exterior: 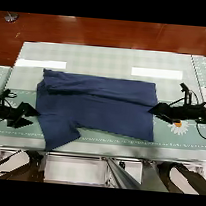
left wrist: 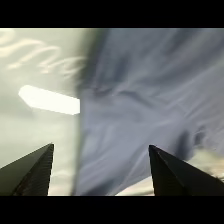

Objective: Fold the shirts.

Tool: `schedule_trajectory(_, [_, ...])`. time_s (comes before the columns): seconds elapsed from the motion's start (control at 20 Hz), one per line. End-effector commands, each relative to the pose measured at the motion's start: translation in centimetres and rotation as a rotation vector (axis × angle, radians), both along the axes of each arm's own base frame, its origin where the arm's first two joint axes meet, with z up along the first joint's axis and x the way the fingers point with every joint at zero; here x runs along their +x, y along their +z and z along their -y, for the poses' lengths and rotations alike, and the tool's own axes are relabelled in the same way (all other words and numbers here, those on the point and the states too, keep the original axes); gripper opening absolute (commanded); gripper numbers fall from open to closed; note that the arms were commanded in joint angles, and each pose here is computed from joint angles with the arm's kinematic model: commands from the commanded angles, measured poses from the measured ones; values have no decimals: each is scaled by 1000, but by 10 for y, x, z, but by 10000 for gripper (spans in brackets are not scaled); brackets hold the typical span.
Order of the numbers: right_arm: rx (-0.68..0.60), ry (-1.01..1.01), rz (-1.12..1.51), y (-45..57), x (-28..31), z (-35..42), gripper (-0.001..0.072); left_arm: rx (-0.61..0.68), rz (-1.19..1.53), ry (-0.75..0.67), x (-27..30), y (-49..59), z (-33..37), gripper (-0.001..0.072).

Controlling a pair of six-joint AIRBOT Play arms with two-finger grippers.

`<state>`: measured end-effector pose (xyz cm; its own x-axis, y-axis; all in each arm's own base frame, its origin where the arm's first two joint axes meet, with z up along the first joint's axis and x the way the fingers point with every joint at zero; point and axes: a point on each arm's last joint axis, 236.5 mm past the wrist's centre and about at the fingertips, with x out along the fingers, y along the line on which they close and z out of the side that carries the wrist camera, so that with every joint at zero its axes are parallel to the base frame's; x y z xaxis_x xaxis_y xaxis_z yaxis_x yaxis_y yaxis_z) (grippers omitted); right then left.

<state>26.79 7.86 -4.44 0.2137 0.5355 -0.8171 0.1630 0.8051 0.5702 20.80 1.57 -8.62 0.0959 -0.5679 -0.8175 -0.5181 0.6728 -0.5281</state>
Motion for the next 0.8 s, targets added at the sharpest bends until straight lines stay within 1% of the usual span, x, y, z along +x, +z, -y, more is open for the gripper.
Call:
schedule_trajectory(0.0, [28, -2, 34, -2, 1, -21, 622, -51, 77, 17, 10, -11, 27, 706])
schedule_trajectory(0.1, [47, -41, 67, 6, 13, -17, 622, -55, 83, -84, 1, -16, 46, 705])
schedule_trajectory(0.25, [-17, -88, 62, 24, 19, 34, 622, -55, 60, -171, -9, -18, 58, 701])
schedule_trajectory(0.3, [-44, -105, 35, 27, 13, 54, 622, -60, 57, -180, -10, -17, 60, 669])
schedule_trajectory(0.4, [-90, -140, -85, 17, -16, 85, 622, -72, 67, -202, -11, -15, 64, 29])
schedule_trajectory(0.5, [-115, -140, -298, -6, -68, 89, 622, -92, 89, -209, -8, -11, 68, 17])
schedule_trajectory(0.55, [-92, -127, -350, -16, -82, 78, 622, -96, 93, -204, -6, -11, 69, 17])
schedule_trajectory(0.65, [-43, -76, -390, -34, -101, 51, 622, -97, 93, -203, -6, -11, 69, 17])
schedule_trajectory(0.75, [-45, -23, -418, -46, -115, 36, 622, -97, 93, -203, -6, -11, 69, 17])
